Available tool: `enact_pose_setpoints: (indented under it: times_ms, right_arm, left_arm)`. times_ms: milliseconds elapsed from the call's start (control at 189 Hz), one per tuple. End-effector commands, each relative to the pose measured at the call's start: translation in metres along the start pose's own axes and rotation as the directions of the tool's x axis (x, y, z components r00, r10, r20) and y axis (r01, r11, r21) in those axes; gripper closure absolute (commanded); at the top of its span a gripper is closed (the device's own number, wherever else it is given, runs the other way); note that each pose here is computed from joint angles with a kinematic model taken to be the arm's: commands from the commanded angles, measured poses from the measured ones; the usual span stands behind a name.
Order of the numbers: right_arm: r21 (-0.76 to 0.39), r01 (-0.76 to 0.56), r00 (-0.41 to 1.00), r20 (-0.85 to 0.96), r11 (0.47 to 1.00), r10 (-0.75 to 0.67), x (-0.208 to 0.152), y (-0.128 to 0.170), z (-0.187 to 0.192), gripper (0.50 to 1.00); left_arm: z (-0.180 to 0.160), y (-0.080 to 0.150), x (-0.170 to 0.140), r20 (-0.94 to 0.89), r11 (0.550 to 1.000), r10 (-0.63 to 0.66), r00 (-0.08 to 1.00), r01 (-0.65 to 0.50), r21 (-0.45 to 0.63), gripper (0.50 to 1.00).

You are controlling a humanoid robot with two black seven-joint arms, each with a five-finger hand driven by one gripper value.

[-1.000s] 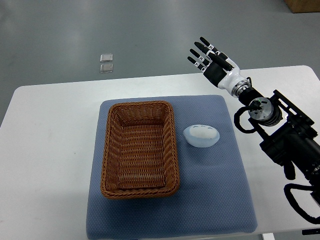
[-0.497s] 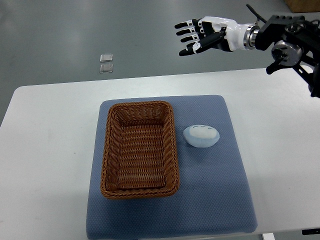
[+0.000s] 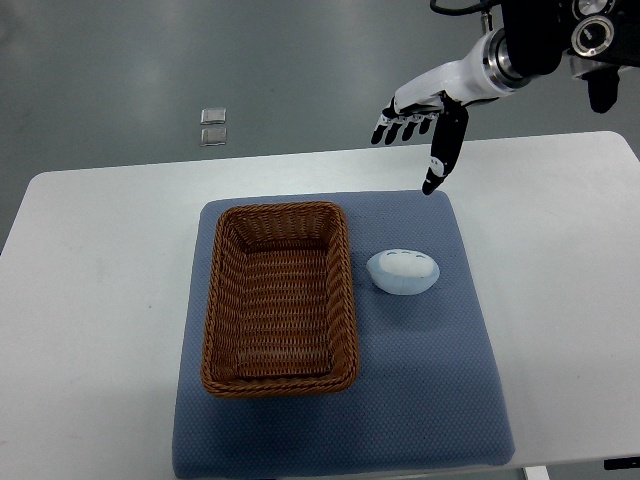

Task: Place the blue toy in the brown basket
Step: 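Lower the right hand onto the white-blue toy and close fingers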

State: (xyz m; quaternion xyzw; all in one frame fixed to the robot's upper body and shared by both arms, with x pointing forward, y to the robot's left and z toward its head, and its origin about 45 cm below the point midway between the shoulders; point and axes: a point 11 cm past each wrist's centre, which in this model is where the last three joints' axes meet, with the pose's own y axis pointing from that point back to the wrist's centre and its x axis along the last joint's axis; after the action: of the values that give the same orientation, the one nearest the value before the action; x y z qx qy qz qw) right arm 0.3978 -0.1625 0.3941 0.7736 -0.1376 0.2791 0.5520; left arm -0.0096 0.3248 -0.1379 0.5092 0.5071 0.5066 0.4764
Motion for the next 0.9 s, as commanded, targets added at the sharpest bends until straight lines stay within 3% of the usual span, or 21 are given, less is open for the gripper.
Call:
enact_pose_setpoints:
  times_ms: [0,519,894]
  right_arm:
    - [0.004,0.013,1.000,0.009,1.000,-0.013,-0.004,0.001,-0.003,0.589]
    - [-0.061,0.033,0.990,0.137,0.998,-0.024,-0.061,-0.061,0.050,0.591]
    - [-0.005,0.053,0.972,0.230,0.999,-0.051,-0.095,-0.104,0.048,0.593]
  left_arm:
    - [0.001,0.000,0.000,0.000,1.000,0.000,1.000,0.000,-0.001,0.500]
    - [0.000,0.000,0.000,0.000,1.000,-0.001,1.000,0.001,0.000,0.500]
    - [0.000,0.000,0.000,0.004,1.000,-0.001,1.000,0.001,0.001,0.500]
